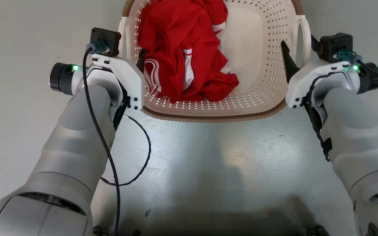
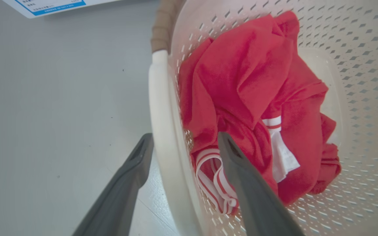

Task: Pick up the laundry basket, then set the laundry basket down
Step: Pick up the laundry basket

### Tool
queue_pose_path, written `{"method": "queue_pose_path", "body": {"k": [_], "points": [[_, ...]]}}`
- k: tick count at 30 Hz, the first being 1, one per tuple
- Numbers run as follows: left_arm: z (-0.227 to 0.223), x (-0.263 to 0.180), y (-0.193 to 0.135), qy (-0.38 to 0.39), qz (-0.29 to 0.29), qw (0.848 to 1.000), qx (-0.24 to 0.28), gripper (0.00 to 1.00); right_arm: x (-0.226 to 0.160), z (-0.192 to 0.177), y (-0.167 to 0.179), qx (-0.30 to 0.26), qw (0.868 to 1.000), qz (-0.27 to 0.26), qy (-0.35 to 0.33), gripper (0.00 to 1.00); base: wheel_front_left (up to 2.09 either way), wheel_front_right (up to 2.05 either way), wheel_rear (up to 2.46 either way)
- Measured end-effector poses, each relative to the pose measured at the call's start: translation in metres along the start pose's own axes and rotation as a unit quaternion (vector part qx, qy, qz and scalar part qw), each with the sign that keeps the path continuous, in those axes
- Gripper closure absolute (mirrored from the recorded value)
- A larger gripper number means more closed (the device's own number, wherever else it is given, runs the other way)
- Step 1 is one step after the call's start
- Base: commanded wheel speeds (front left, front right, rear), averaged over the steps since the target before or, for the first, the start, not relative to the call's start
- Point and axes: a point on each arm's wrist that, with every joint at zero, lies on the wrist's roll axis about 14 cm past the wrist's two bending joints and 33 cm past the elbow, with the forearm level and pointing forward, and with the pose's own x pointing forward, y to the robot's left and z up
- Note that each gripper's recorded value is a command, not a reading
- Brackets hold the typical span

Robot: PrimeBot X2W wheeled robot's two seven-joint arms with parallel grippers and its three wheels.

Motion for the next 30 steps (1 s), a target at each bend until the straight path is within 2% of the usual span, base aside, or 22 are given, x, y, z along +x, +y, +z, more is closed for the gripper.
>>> {"method": "queue_pose_path", "body": {"k": [11,30], "points": [[-0.003,0.002,-0.005,0.015,-0.008,1.000,0.001,0.00,0.000,-0.016,0.004,0.014,0.999,0.005,0.043,0.00,0.00,0.00,0.00],[0.002,0.003,-0.012,0.019,-0.013,1.000,0.020,0.02,0.001,-0.010,0.012,0.016,0.999,0.018,0.046,0.00,0.00,0.00,0.00]]}}
